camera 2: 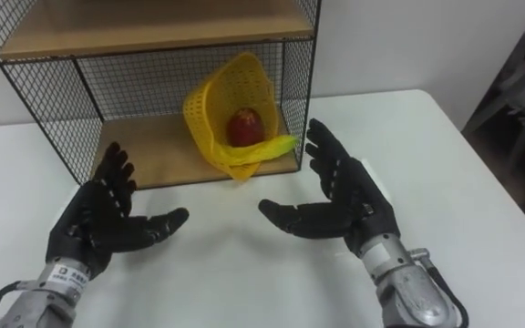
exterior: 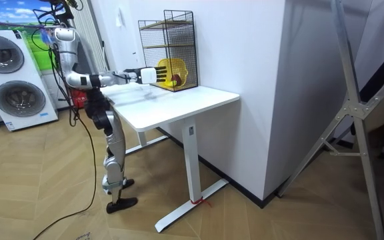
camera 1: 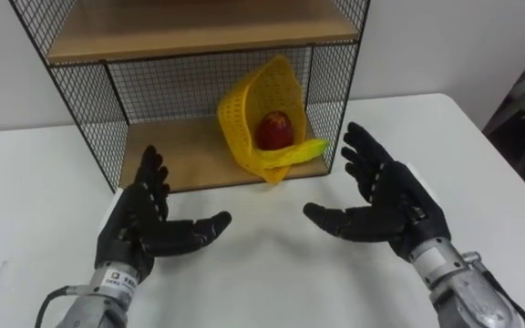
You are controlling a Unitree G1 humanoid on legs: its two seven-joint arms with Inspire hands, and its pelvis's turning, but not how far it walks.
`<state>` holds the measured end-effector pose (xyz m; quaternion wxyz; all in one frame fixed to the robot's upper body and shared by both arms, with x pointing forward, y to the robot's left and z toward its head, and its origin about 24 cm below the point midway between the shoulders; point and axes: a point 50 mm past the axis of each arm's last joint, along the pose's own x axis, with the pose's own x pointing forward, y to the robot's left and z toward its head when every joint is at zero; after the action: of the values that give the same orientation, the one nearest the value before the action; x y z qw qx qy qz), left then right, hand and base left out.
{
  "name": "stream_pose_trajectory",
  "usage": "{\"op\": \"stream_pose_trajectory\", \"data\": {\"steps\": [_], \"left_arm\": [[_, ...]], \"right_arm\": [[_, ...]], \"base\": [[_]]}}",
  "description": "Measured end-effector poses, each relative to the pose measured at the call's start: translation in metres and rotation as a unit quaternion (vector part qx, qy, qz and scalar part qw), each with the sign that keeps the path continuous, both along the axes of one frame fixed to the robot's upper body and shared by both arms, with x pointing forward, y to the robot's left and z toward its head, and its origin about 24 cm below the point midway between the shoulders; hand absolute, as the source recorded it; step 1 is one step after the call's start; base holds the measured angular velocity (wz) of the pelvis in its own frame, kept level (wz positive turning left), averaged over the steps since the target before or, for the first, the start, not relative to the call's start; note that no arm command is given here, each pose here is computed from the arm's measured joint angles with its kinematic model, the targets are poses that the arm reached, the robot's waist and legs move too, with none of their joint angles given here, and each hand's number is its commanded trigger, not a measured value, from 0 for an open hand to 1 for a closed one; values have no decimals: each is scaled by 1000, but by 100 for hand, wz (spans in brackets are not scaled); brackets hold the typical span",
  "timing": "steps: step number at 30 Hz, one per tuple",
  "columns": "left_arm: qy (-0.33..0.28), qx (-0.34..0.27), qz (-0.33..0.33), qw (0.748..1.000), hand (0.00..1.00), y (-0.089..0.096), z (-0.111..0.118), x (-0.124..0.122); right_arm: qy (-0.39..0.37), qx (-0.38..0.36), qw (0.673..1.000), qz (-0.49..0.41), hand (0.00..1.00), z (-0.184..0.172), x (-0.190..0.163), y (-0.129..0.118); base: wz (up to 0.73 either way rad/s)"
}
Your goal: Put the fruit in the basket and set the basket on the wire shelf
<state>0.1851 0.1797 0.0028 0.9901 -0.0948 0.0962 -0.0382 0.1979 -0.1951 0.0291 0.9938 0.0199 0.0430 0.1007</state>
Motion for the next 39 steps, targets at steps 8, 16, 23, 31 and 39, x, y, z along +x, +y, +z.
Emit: {"op": "stream_pose_trajectory", "data": {"steps": [8, 16, 23, 31, 39], "left_arm": [[-90, -62, -53, 993, 0, 4, 31, -7], [-192, -50, -48, 979, 0, 44, 75, -9], [-319, -65, 41, 945, 0, 102, 131, -25], [-444, -163, 280, 835, 0, 186, 169, -95], [-205, -237, 659, 684, 0, 253, 49, -179]], "right_arm": [[-53, -19, 998, -23, 0, 19, -6, -14], [-123, -92, 979, -137, 0, 53, -11, -66], [-200, -157, 922, -293, 0, 99, -30, -119], [-260, -183, 745, -587, 0, 132, -89, -182], [-48, -78, 616, -783, 0, 45, -155, -230]], "base": [[-1], [0], [0], [0], [8]]}}
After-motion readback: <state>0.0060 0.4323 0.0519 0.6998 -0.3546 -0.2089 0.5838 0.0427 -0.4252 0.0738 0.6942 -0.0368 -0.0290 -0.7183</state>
